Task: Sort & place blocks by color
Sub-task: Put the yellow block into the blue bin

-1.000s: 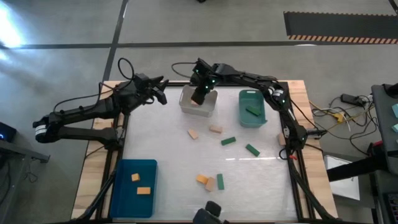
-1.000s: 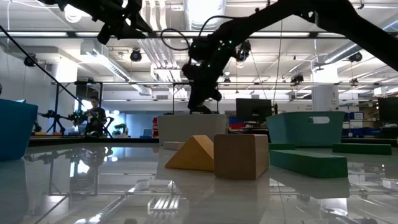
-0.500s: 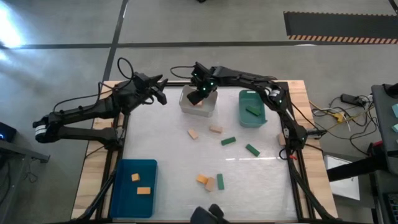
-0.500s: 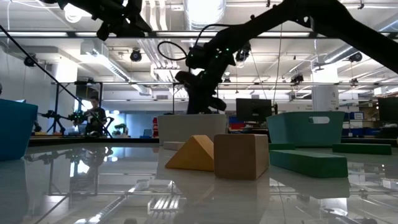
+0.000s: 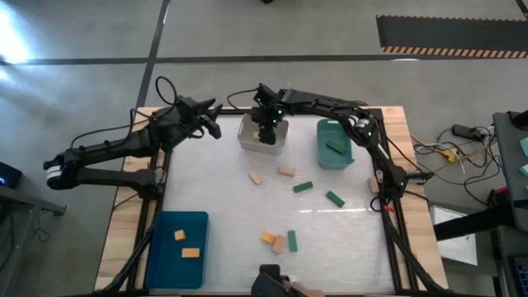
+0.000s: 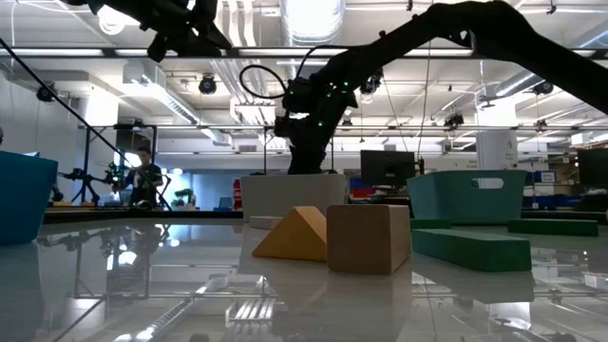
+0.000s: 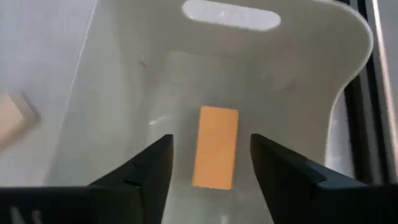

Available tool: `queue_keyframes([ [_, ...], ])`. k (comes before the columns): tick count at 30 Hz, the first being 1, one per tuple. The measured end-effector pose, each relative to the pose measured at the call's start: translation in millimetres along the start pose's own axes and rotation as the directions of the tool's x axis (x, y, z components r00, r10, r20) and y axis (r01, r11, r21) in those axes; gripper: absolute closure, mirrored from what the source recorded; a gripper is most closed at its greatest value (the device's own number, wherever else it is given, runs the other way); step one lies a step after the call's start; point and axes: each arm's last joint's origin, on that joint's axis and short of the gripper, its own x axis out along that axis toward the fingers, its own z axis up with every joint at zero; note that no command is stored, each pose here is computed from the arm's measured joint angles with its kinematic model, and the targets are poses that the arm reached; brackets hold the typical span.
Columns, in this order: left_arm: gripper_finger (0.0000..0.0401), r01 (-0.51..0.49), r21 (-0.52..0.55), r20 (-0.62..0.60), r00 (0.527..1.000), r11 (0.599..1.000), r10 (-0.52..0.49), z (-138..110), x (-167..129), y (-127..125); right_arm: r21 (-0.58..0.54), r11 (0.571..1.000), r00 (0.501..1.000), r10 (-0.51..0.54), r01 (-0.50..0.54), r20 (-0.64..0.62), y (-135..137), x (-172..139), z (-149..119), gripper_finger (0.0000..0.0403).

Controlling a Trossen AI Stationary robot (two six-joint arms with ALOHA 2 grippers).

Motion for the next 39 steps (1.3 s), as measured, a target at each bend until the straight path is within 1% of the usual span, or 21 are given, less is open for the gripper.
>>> queue_keyframes([
  [2, 0.0265, 0.0, 0.0, 0.0, 1.0, 1.0, 0.0, 0, 0, 0, -0.033, 0.999, 1.0, 0.002, -0.002, 0.0, -1, 5, -1, 0.0185],
  [5, 0.0265, 0.0, 0.0, 0.0, 1.0, 1.0, 0.0, 0, 0, 0, -0.033, 0.999, 0.999, 0.014, -0.015, -0.029, 0, 18, -6, 0.0174],
  [9, 0.0265, 0.0, 0.0, 0.0, 1.0, 1.0, 0.0, 0, 0, 0, -0.011, 1.0, 0.998, -0.013, 0.012, -0.065, 0, 31, -10, 0.0168],
  [12, 0.0265, 0.0, 0.0, 0.0, 1.0, 1.0, 0.0, 0, 0, 0, -0.005, 1.0, 0.997, -0.028, 0.028, -0.068, -1, 33, -10, 0.0168],
  [19, 0.0265, -0.011, 0.001, 0.0, 1.0, 1.0, 0.011, 0, 0, 0, 0.045, 0.999, 0.996, -0.007, 0.011, -0.086, -1, 40, -14, 0.0183],
  [25, 0.0265, -0.019, 0.001, 0.001, 1.0, 1.0, 0.019, 0, 0, 1, 0.047, 0.999, 0.995, -0.006, 0.011, -0.095, -1, 40, -15, 0.0218],
  [34, 0.0265, -0.035, 0.0, 0.003, 0.999, 0.999, 0.035, 0, 0, 1, 0.039, 0.999, 0.995, -0.012, 0.016, -0.098, -1, 40, -15, 0.0305],
  [39, 0.0265, -0.035, -0.001, 0.003, 0.999, 0.999, 0.035, 0, 0, 1, 0.049, 0.999, 0.996, 0.002, 0.002, -0.089, -3, 40, -16, 0.0346],
])
